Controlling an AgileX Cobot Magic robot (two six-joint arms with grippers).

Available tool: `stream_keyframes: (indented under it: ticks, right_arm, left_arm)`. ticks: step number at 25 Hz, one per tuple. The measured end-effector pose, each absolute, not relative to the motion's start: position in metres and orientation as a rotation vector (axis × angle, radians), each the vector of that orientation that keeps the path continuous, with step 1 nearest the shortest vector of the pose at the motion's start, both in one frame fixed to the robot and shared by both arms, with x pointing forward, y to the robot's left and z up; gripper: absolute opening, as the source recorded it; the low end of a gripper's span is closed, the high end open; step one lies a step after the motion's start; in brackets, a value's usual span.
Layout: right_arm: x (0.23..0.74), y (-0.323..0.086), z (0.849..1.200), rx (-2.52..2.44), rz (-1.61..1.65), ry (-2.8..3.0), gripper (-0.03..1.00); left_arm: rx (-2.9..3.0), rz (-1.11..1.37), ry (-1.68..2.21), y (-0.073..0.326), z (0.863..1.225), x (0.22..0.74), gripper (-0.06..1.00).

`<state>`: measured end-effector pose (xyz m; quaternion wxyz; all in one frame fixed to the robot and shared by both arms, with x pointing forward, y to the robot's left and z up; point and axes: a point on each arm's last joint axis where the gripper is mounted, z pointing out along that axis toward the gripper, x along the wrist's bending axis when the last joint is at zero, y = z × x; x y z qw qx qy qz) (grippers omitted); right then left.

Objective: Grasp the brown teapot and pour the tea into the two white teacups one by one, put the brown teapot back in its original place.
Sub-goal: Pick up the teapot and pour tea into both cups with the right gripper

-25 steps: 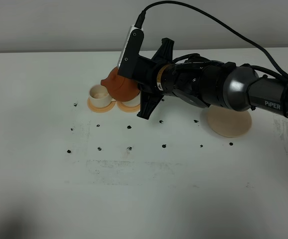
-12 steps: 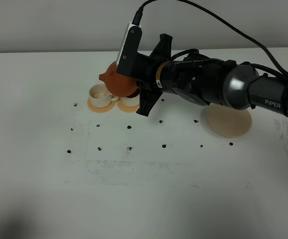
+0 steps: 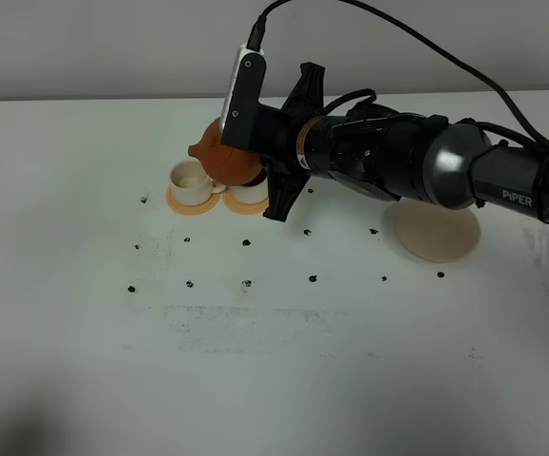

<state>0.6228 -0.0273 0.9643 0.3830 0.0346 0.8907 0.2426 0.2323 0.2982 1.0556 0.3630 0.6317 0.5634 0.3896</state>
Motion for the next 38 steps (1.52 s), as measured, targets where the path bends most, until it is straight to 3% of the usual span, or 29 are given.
stream_keyframes:
  ticks: [27, 38]
  right_arm:
    - [0.630, -0.022, 0.971, -0.018, 0.596, 2.214, 0.09]
    - [0.634, -0.021, 0.954, -0.040, 0.545, 2.244, 0.09]
  left_arm:
    - [1.626, 1.003, 1.450, 0.298, 1.056, 0.232, 0.22]
    - [1.626, 1.003, 1.450, 0.298, 1.056, 0.232, 0.22]
